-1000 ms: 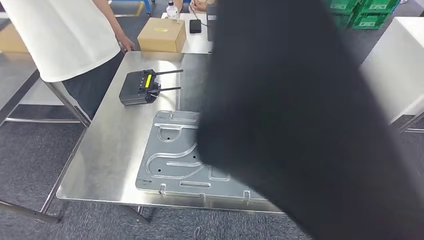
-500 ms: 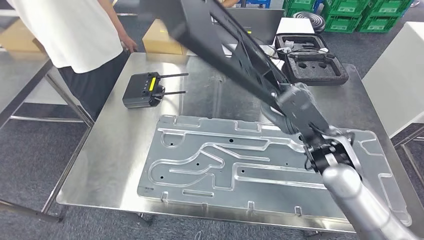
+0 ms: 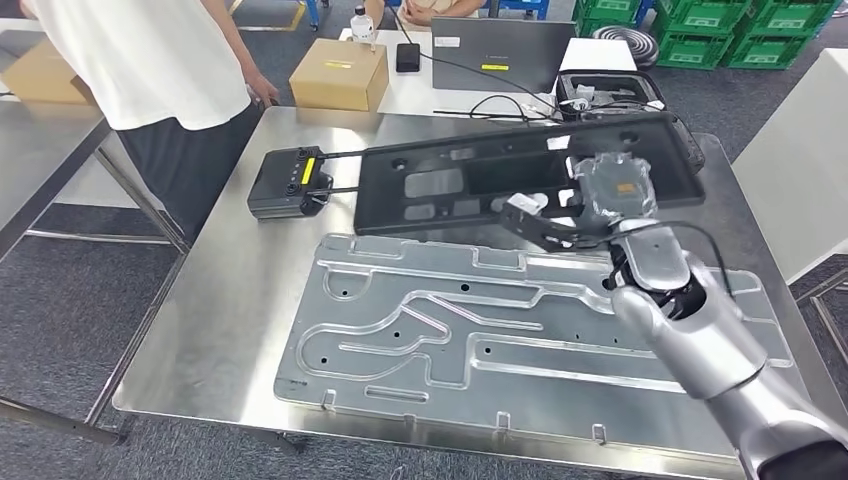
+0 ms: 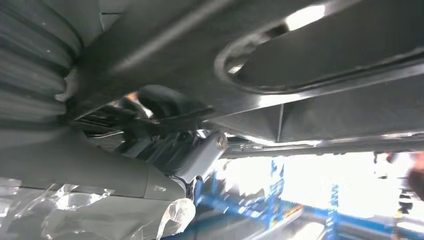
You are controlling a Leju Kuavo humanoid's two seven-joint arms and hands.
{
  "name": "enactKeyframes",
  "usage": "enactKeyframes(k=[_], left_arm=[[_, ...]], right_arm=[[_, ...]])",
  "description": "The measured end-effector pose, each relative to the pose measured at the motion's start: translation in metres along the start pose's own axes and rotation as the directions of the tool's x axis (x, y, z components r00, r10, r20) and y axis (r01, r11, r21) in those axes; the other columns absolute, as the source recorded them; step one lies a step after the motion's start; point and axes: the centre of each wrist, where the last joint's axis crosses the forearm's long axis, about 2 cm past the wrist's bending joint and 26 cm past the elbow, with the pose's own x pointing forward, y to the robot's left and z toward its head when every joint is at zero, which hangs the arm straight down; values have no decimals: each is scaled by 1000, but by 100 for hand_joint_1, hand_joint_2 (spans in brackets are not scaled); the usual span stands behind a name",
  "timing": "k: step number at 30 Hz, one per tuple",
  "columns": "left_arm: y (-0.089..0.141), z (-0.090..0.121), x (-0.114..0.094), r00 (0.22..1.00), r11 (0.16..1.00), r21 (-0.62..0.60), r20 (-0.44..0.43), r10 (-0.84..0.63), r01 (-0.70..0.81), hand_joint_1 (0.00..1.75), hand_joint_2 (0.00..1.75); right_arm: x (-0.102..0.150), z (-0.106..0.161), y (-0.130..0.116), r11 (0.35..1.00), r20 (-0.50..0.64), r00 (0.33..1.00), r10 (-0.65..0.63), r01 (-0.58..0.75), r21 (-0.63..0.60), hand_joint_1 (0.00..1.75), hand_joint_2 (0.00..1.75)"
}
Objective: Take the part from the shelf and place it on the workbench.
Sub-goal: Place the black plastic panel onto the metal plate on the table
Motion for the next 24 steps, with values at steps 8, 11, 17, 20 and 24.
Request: enactKeyframes(k=[8, 11, 17, 20, 24], left_arm=[[-4, 1, 0, 1000, 1000, 4, -6, -1, 1, 0, 44], [-4, 1, 0, 1000, 1000, 9, -14, -4, 4, 0, 0], [-4, 1, 2, 999, 1000, -1, -33, -11, 10, 0, 0], [-5, 1, 2, 999, 1000, -29, -39, -13, 12, 0, 0], [-5, 1, 2, 999, 999, -50, -46, -13, 11, 0, 0]], right_arm=[[-6, -6, 7, 994, -4, 994, 107, -107, -5, 0, 0], [-5, -6, 11, 992, 10, 992, 126, -126, 22, 0, 0], [-3, -11, 2, 989, 66, 989, 129, -133, 58, 0, 0], [0, -12, -1, 989, 100, 987, 122, -130, 75, 0, 0], [3, -17, -14, 991, 122, 986, 114, -122, 59, 0, 0]])
